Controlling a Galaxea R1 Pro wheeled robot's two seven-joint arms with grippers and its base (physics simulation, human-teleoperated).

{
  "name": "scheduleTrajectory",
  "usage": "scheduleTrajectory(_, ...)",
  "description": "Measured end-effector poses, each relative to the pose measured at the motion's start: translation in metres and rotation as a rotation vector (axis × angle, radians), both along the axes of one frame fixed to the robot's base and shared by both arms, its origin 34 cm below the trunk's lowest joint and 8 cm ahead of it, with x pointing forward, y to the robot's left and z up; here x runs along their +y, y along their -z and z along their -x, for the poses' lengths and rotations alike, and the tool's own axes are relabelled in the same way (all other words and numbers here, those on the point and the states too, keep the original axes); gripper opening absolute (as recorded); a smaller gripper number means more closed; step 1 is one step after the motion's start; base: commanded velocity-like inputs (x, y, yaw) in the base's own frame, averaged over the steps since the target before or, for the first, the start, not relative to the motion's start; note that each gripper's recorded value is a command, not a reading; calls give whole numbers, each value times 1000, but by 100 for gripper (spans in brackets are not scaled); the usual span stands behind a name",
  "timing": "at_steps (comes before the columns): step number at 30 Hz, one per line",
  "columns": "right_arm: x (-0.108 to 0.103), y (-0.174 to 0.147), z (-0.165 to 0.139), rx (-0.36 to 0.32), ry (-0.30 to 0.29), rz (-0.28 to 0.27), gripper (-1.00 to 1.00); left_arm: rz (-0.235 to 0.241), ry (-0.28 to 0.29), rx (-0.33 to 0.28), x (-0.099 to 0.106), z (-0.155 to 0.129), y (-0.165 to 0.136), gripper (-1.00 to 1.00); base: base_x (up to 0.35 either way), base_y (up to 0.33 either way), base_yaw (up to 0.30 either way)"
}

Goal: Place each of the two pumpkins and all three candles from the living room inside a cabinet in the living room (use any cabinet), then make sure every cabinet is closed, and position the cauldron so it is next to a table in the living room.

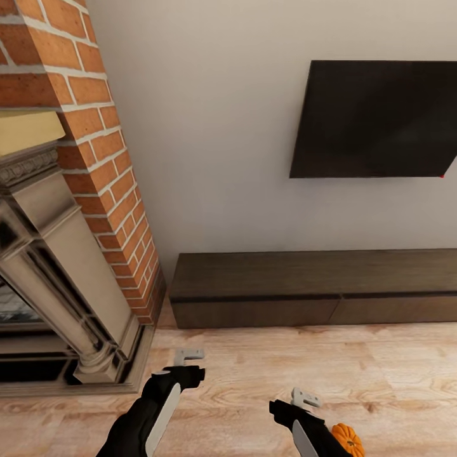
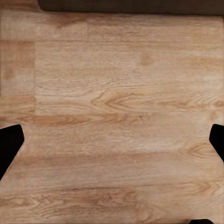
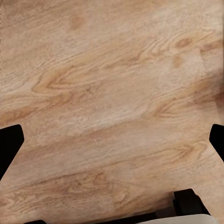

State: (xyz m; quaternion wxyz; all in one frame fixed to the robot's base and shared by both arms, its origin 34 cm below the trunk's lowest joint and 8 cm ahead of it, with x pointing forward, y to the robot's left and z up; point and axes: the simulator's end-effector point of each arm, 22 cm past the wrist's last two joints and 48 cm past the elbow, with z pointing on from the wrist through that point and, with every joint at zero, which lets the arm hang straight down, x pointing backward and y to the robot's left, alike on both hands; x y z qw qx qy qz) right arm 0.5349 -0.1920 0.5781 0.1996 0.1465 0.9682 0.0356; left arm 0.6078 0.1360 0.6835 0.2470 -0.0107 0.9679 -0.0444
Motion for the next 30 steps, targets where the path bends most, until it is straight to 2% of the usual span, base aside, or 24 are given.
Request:
scheduleTrajectory(3, 0, 3, 3, -1, 0, 0, 100, -16, 21, -6, -2, 2, 3, 100, 0, 0, 0)
scheduleTrajectory(15, 1, 12, 18, 0, 7, 5, 100, -1, 69, -29, -21, 2, 0, 100, 21, 0, 0)
scheduleTrajectory(21, 0, 17, 26, 2, 10, 11, 100, -1, 70, -31, -21, 1, 0, 100, 278, 20, 0)
scheduleTrajectory(22, -6, 10, 11, -77, 30, 32, 100, -1, 69, -30, -20, 1, 0, 100, 278, 126, 0)
scheduleTrajectory(27, -6, 9, 10, -80, 31, 32, 100, -1, 60, -29, -16, 0, 0, 100, 154, 201, 0)
scheduleTrajectory(30, -6, 10, 10, -80, 32, 32, 100, 7, 33, -26, -10, -1, 1, 100, 36, 73, 0)
